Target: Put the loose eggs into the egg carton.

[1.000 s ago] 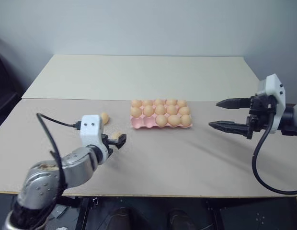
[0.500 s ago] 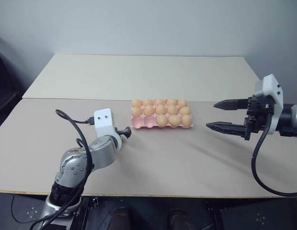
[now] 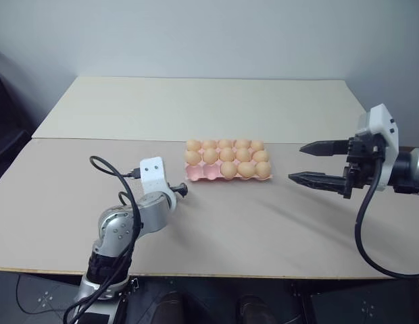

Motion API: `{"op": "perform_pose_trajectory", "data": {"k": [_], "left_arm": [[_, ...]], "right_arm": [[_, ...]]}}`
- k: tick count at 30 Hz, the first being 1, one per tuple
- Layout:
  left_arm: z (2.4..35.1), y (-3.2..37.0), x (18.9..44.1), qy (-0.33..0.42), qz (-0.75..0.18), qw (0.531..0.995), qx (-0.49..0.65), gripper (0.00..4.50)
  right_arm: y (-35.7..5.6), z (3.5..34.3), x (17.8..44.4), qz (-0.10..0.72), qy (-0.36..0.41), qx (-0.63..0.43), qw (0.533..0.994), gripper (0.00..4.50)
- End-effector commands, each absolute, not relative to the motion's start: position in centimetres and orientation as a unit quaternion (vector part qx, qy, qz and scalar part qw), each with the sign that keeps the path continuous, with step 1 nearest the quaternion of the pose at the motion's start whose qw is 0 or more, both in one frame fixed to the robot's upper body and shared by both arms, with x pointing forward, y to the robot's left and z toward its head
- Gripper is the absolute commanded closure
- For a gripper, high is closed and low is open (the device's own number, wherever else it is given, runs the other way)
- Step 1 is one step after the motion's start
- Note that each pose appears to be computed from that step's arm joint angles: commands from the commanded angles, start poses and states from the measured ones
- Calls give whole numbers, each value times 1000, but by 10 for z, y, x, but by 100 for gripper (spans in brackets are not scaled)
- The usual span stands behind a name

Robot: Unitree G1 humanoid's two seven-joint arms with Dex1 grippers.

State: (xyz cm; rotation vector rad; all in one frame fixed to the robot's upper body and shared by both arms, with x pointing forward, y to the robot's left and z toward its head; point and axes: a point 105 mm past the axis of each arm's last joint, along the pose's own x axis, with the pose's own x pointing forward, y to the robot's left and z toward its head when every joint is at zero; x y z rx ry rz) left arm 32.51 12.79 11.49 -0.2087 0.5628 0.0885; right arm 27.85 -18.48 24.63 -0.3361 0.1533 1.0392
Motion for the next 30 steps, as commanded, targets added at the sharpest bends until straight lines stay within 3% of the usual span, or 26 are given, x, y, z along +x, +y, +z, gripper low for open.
{"op": "perform_pose_trajectory", "data": {"k": [1,9,14,20,23,30], "left_arm": [[118,131,326,270,48,956,-103,45],[117,134,326,269,50,957,-96,270],[122,133,328,255,41,963,-79,276],[188,95,345,117,-58,991,15,278],[206,69,352,85,-110,990,15,278],[194,26,371,88,-156,983,29,278]], "right_arm": [[-187,258,274,484,56,-172,856,0],[-186,256,273,483,57,-170,857,0],[-186,258,272,483,54,-172,857,0],[-184,259,270,483,51,-173,857,0],[-184,259,269,482,50,-172,858,0],[-184,262,266,481,48,-175,858,0]]}}
